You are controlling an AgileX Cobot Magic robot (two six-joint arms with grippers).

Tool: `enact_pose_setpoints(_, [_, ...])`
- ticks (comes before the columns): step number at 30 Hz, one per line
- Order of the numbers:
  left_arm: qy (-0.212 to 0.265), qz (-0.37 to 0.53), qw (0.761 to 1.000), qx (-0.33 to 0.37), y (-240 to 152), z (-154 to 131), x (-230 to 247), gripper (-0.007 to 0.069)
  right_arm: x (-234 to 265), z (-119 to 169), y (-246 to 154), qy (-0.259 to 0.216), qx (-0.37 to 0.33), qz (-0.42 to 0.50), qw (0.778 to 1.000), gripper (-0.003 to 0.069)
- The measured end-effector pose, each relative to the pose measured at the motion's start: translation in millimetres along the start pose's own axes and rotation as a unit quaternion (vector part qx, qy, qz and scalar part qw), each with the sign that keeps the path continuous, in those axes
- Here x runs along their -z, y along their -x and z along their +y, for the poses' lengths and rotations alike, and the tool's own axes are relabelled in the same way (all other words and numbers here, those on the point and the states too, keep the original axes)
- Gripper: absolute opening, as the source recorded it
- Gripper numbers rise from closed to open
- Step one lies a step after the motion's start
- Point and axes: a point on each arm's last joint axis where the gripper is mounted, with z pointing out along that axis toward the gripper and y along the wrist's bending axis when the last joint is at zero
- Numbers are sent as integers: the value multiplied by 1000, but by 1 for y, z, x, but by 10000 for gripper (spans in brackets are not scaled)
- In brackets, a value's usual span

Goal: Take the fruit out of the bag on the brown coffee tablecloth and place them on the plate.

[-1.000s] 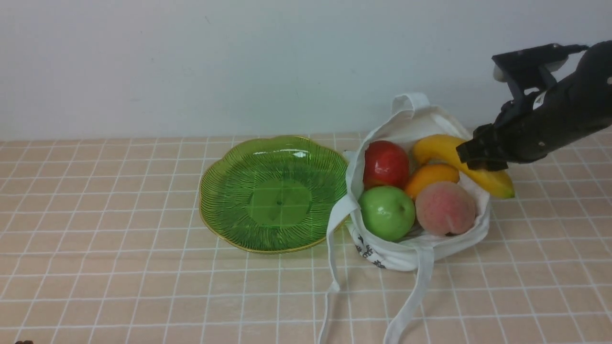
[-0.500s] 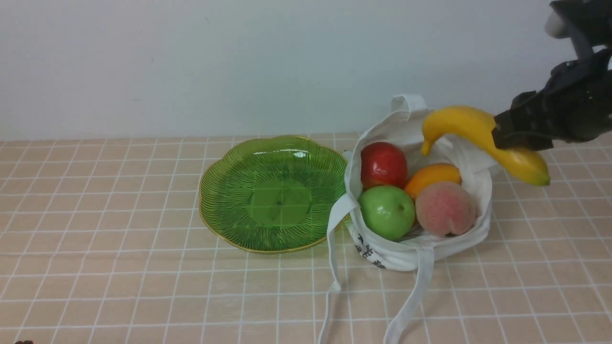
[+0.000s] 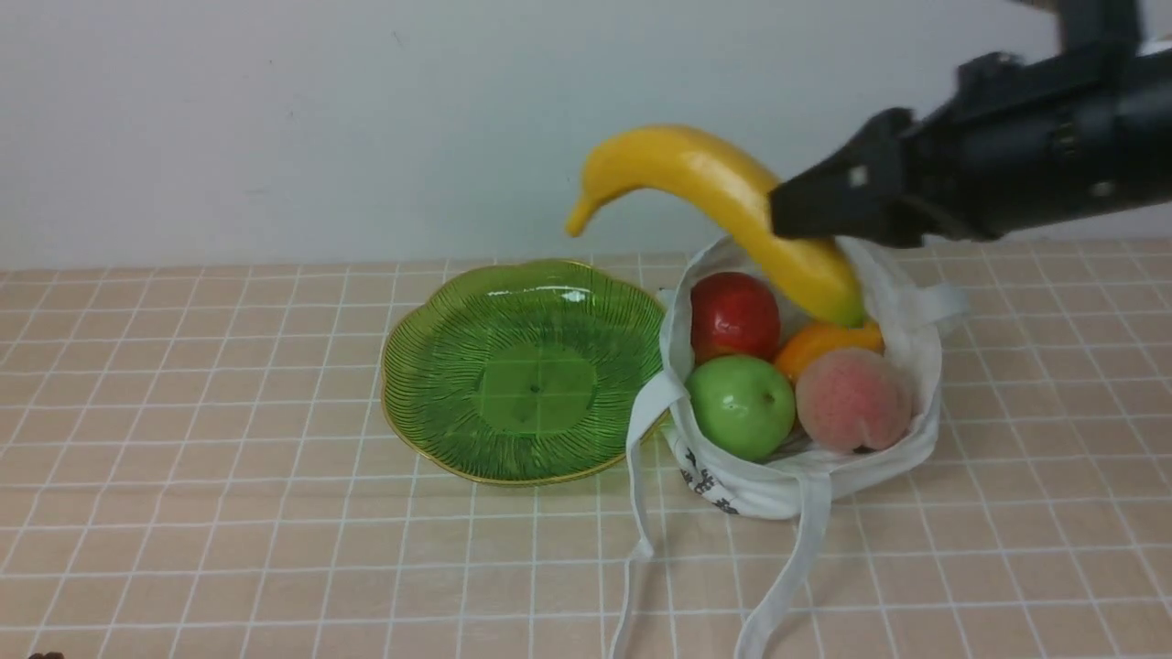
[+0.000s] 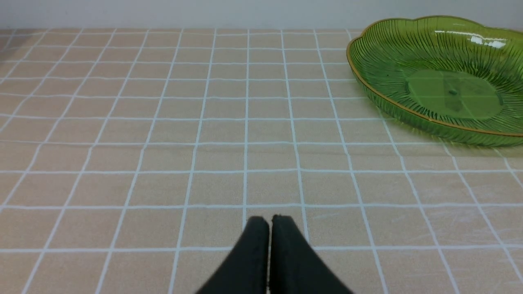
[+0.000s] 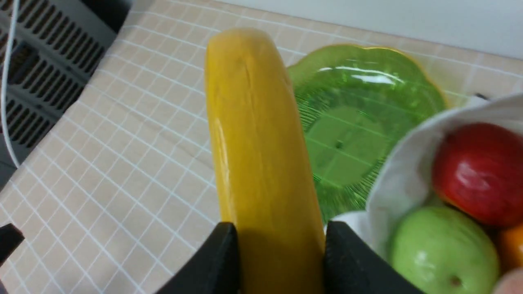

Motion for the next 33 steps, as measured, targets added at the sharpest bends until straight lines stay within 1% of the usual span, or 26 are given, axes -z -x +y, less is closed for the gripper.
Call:
enact_pose_setpoints(2, [0, 0, 1000, 0, 0, 0, 0, -8, -23, -3, -1, -2, 3, -3, 1000, 258])
enact_pose_setpoints(3, [0, 0, 1000, 0, 0, 0, 0, -8, -46, -7, -4, -13, 5, -6, 1000, 258])
enact_pose_setpoints(5, [0, 0, 1000, 0, 0, 0, 0, -8, -62, -10, -6, -22, 6, -10, 1000, 258])
enact_pose_setpoints(6, [0, 0, 1000, 0, 0, 0, 0, -8, -90, -15, -8, -39, 7, -16, 999, 258])
enact_pose_setpoints(7, [0, 0, 1000, 0, 0, 0, 0, -8, -102, -16, -7, -45, 10, -20, 999, 258])
enact_pose_setpoints(15, [0, 0, 1000, 0, 0, 0, 0, -8, -159, -13, -1, -58, 23, -43, 997, 258])
enact_pose_setpoints(17, [0, 0, 1000, 0, 0, 0, 0, -8, -163, -14, -2, -61, 23, -42, 997, 263])
enact_pose_setpoints(21, [0, 0, 1000, 0, 0, 0, 0, -8, -179, -23, -11, -70, 28, -30, 997, 365])
enact_pose_setpoints(25, [0, 0, 1000, 0, 0, 0, 0, -8, -182, -24, -14, -70, 31, -25, 997, 488])
enact_pose_setpoints(26, [0, 0, 1000, 0, 0, 0, 0, -8, -182, -24, -14, -70, 31, -25, 997, 503])
enact_pose_setpoints(27, [0, 0, 1000, 0, 0, 0, 0, -8, -182, -24, -14, -69, 36, -22, 997, 534])
enact_pose_setpoints(30, [0, 0, 1000, 0, 0, 0, 0, -8, -175, -21, -13, -62, 67, -5, 996, 563])
enact_pose_setpoints(32, [0, 0, 1000, 0, 0, 0, 0, -8, -158, -17, -7, -52, 98, 12, 994, 564])
enact_pose_setpoints(33, [0, 0, 1000, 0, 0, 0, 0, -8, -155, -17, -6, -50, 100, 13, 994, 562])
